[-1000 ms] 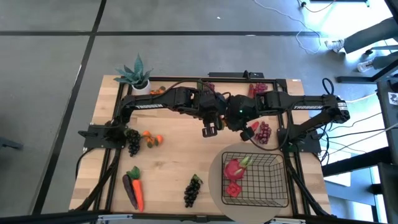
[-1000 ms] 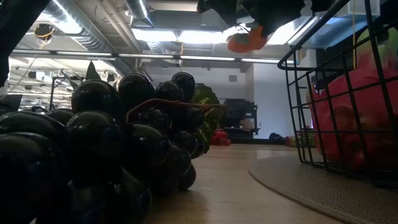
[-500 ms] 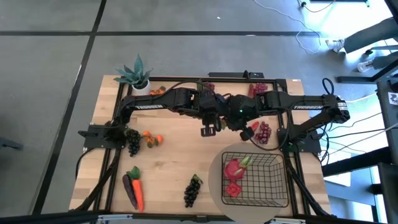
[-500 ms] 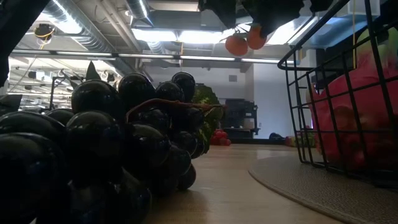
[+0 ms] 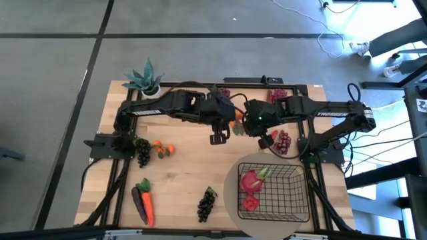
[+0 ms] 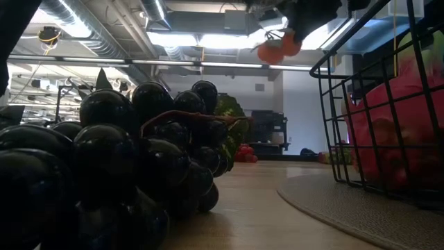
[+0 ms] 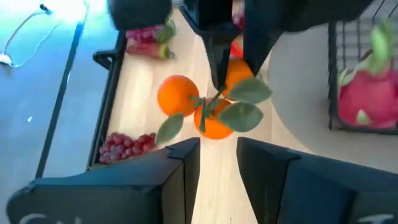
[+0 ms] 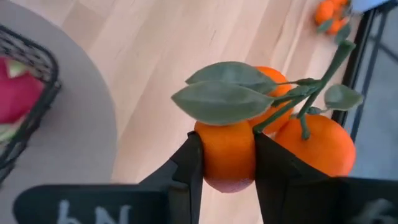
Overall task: Build produce basket
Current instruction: Put the bottom right tangerines into the black wire basket, then put the carrot into the black wire basket
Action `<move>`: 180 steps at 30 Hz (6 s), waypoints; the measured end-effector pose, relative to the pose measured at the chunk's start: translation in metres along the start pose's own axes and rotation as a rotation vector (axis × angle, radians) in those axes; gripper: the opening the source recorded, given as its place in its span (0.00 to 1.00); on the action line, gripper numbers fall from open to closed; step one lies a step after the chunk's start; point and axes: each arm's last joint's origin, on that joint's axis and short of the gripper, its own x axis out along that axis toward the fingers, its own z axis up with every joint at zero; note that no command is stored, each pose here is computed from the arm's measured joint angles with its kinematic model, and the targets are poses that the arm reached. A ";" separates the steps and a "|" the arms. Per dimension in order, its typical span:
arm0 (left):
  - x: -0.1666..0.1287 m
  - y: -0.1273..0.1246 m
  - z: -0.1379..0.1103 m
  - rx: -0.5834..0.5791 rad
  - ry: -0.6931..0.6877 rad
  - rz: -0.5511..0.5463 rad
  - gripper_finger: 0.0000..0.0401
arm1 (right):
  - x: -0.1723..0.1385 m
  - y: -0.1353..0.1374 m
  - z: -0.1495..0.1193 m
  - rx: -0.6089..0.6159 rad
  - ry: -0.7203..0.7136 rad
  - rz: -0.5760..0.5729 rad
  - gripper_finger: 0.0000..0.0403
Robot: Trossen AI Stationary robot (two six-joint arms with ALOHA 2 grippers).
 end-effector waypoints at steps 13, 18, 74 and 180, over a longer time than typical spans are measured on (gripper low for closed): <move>-0.034 0.014 -0.013 -0.144 0.051 0.080 0.23 | -0.046 0.026 -0.001 0.123 0.115 0.135 0.22; -0.041 0.015 -0.017 -0.200 0.073 0.083 0.23 | -0.066 0.045 -0.007 0.155 0.145 0.171 0.22; -0.098 -0.103 -0.008 -0.256 -0.166 -0.239 0.23 | 0.010 0.261 -0.040 0.384 0.108 0.108 0.22; -0.098 -0.152 -0.079 -0.800 0.383 -0.064 0.23 | -0.086 0.209 0.027 0.476 -0.038 0.248 0.30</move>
